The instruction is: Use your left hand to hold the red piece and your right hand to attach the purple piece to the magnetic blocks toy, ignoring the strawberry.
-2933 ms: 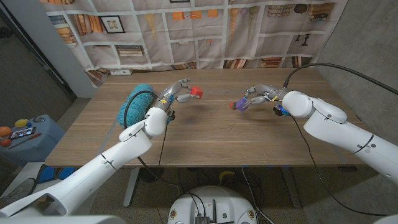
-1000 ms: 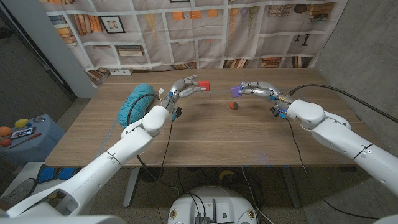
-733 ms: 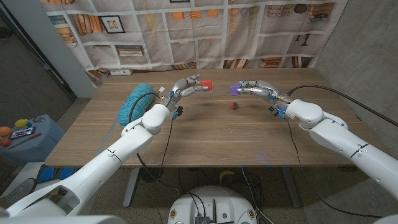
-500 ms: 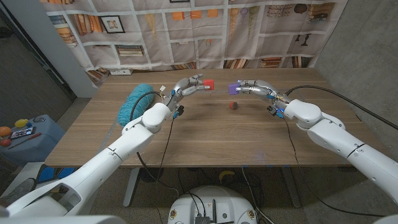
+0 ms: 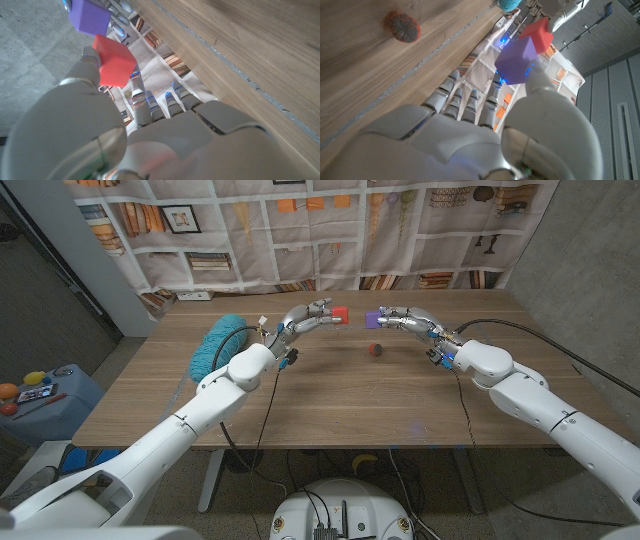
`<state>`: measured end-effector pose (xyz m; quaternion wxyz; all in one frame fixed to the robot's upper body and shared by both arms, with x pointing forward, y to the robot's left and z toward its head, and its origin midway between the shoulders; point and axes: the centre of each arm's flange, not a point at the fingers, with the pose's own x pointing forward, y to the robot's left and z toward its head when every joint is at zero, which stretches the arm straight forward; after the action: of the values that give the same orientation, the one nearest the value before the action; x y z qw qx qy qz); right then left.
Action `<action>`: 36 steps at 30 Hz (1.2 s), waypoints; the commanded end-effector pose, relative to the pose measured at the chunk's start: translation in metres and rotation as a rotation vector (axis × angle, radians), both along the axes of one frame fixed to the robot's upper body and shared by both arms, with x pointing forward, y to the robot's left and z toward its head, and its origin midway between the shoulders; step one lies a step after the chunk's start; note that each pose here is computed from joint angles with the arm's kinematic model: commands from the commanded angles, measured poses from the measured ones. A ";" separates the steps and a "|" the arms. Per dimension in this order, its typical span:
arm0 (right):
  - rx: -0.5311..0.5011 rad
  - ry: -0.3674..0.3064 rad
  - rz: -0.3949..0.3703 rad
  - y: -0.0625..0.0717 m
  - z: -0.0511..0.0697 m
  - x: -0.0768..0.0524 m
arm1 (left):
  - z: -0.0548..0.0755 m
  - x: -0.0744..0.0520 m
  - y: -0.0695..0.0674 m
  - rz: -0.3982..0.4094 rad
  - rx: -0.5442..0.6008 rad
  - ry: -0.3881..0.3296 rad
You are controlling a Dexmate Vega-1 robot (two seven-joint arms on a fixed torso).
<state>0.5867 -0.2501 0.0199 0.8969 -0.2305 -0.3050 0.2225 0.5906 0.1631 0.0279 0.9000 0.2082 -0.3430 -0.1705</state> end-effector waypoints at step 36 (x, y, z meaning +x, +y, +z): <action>0.047 -0.026 0.076 0.018 0.007 0.016 | 0.003 0.014 -0.018 -0.088 0.008 0.033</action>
<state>0.6001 -0.2364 0.0255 0.8916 -0.2040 -0.3258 0.2393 0.6025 0.1479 0.0307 0.8965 0.1949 -0.3382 -0.2097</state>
